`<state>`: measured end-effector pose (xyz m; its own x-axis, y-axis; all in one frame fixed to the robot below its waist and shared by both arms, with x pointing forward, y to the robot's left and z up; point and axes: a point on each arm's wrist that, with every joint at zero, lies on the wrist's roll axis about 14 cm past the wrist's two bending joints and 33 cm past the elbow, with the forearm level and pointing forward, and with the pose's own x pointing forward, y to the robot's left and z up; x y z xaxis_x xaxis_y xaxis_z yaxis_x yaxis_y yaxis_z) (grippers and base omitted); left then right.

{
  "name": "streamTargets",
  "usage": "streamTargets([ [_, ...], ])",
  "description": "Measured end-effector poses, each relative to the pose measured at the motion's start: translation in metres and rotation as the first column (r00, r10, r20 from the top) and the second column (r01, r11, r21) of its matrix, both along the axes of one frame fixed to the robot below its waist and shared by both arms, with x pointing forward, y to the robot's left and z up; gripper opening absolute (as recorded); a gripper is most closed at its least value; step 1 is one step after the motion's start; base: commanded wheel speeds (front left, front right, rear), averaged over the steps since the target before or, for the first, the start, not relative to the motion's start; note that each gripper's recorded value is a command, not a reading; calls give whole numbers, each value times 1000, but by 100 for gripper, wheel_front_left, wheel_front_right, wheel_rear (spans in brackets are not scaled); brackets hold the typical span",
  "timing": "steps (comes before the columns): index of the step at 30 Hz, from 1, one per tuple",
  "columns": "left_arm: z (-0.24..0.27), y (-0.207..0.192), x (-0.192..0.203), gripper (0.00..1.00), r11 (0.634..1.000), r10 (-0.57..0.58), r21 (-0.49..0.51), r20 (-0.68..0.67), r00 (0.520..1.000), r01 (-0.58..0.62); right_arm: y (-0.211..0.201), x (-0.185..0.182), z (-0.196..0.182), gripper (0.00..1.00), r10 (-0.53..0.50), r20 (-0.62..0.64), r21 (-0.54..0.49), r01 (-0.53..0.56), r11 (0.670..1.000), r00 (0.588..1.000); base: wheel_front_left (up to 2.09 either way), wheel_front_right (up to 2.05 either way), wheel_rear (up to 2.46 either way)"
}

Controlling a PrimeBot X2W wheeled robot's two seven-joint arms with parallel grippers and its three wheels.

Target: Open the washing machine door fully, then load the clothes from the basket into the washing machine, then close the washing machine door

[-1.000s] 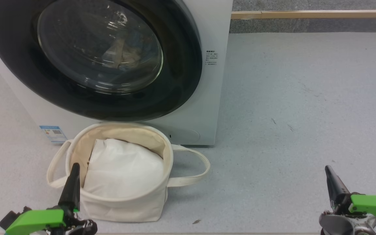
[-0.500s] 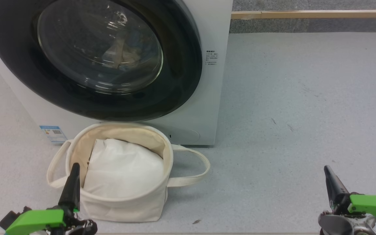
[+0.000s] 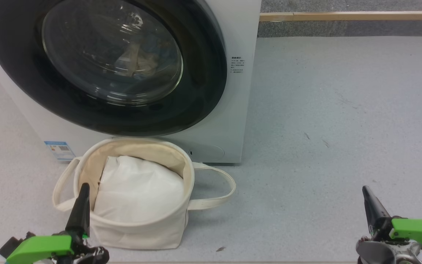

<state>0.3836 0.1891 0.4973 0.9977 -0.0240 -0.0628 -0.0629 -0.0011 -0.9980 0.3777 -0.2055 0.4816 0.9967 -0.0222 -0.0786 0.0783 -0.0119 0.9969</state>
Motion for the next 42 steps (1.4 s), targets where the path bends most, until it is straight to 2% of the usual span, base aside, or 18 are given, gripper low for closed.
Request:
streamTargets([
  [42,0,0,0,0,1000,0,0,0,1000,0,2,0,1,0,2,3,8,-2,1000,1000,0,0,0],
])
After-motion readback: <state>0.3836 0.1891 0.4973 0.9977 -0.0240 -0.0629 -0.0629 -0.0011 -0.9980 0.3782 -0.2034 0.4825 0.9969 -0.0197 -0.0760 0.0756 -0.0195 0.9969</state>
